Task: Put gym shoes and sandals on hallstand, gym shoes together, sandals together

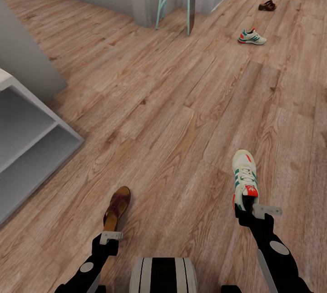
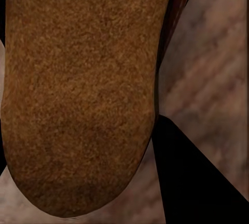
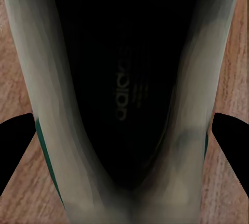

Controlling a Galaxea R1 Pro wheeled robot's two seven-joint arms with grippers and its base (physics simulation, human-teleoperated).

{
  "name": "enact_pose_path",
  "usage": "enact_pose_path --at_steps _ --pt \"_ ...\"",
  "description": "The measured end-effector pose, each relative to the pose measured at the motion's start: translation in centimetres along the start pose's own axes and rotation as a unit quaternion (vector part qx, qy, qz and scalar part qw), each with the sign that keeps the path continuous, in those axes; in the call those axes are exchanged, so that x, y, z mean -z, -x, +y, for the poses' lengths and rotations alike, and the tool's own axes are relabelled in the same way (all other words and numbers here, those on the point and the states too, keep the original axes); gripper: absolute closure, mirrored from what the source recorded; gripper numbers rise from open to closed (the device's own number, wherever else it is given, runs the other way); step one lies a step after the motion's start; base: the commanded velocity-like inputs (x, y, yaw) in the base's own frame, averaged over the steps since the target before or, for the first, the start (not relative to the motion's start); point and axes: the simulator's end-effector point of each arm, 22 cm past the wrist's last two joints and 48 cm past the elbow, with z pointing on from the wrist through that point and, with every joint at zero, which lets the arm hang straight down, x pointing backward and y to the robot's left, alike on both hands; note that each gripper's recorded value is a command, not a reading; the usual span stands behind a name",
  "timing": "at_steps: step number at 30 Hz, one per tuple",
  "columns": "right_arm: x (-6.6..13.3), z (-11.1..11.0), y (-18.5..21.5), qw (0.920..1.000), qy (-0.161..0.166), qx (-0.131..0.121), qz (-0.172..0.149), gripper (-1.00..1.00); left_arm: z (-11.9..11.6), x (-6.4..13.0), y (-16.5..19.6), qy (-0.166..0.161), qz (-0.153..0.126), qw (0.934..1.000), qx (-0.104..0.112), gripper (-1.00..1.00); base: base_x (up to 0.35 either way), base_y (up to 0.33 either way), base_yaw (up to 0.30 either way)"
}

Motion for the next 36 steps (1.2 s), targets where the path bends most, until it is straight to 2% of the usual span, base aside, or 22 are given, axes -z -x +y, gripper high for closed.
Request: enact_pose_path --at_steps 14,25,31,36 --pt "1.3 -0.1 2.7 0.9996 0.002 -0.006 -0.027 1.0 0.3 1.0 2.9 0.002 -0.028 0.9996 0.0 1.0 0.0 0.0 0.0" --pt "2.3 -0.1 4.3 0.999 0.005 -0.01 -0.044 1.0 2.0 1.9 5.1 0.015 -0.05 0.9986 0.002 1.0 0.0 0.0 0.0" --pt "2.7 -0.2 4.7 0.9987 0.005 -0.012 -0.049 1.0 3.5 2.8 6.9 0.027 -0.091 0.9955 0.002 1.0 0.0 0.0 0.0" --pt "3.2 -0.3 5.5 0.9981 0.005 -0.014 -0.059 1.0 4.0 3.8 6.9 0.033 -0.105 0.9939 0.007 1.0 0.0 0.0 0.0"
